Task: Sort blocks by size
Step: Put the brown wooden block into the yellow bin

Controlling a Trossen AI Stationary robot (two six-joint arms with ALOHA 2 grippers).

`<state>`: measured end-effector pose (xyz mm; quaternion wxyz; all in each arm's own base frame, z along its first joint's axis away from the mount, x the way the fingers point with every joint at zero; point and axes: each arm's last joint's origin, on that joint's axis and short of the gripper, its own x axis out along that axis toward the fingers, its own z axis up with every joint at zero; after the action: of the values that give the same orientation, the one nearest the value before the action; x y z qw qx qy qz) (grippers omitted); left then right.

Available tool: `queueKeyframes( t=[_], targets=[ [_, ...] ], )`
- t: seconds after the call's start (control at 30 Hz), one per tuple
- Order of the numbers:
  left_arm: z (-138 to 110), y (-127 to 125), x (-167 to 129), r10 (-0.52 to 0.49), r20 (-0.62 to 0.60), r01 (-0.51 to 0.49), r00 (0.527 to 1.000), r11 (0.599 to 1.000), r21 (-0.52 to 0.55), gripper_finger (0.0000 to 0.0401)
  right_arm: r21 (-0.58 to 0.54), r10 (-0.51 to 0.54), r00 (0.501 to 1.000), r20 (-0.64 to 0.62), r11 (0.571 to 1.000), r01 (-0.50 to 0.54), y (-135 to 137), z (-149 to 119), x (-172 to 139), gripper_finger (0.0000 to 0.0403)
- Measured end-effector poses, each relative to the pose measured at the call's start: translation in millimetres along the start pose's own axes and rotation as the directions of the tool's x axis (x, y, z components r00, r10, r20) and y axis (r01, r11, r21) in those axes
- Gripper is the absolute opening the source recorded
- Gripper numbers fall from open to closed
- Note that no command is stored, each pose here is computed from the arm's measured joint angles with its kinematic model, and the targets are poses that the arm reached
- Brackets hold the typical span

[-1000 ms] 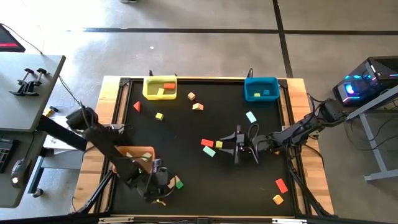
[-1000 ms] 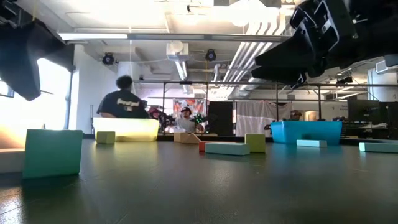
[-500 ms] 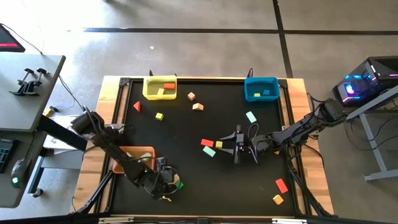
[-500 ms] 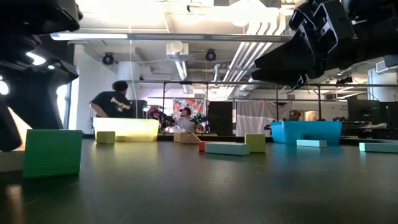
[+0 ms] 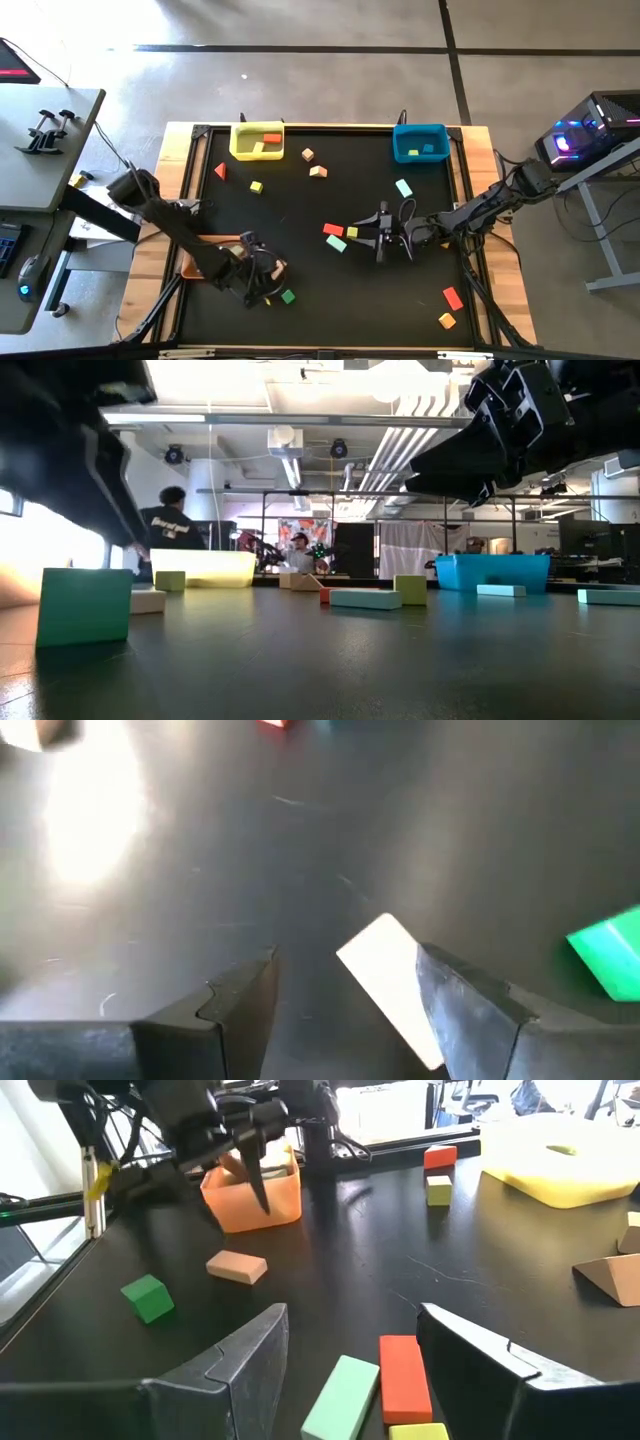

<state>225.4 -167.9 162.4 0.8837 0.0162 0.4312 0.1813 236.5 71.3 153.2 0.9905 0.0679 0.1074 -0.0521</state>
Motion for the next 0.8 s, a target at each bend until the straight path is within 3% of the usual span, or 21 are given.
queueKeyframes(
  t=[0.13,0.23,0.33,0.43,0.5,0.6,0.8],
  targets=[
    [3,5,-12,0.016,0.055,-0.012,0.998,0.998,-0.064,0.022,-0.003,-0.021,1.0,0.007,1.0,0.021,-1,0,0,0.0218],
    [5,7,-12,0.018,0.057,-0.012,0.998,0.994,-0.11,0.022,0.026,-0.201,0.976,0.081,0.98,0.2,-4,6,-2,0.0218],
    [6,8,-10,0.021,0.05,-0.013,0.999,0.989,-0.151,0.022,0.086,-0.454,0.867,0.208,0.891,0.446,-9,24,-12,0.0218],
    [7,8,-8,0.013,0.032,-0.006,0.999,0.98,-0.201,0.022,0.071,-0.58,0.773,0.256,0.809,0.584,-11,39,-25,0.0218],
    [7,8,-8,0.006,0.029,0.001,1.0,0.974,-0.227,0.0221,0.05,-0.609,0.744,0.274,0.782,0.622,-10,49,-36,0.0218],
    [9,8,-7,-0.002,0.032,0.01,0.999,0.964,-0.265,0.0228,-0.002,-0.606,0.744,0.282,0.775,0.632,-6,57,-48,0.0218],
    [8,8,2,-0.007,-0.017,0.001,1.0,0.936,-0.352,0.0263,-0.036,-0.555,0.797,0.239,0.815,0.579,0,52,-60,0.0218]
  ],
)
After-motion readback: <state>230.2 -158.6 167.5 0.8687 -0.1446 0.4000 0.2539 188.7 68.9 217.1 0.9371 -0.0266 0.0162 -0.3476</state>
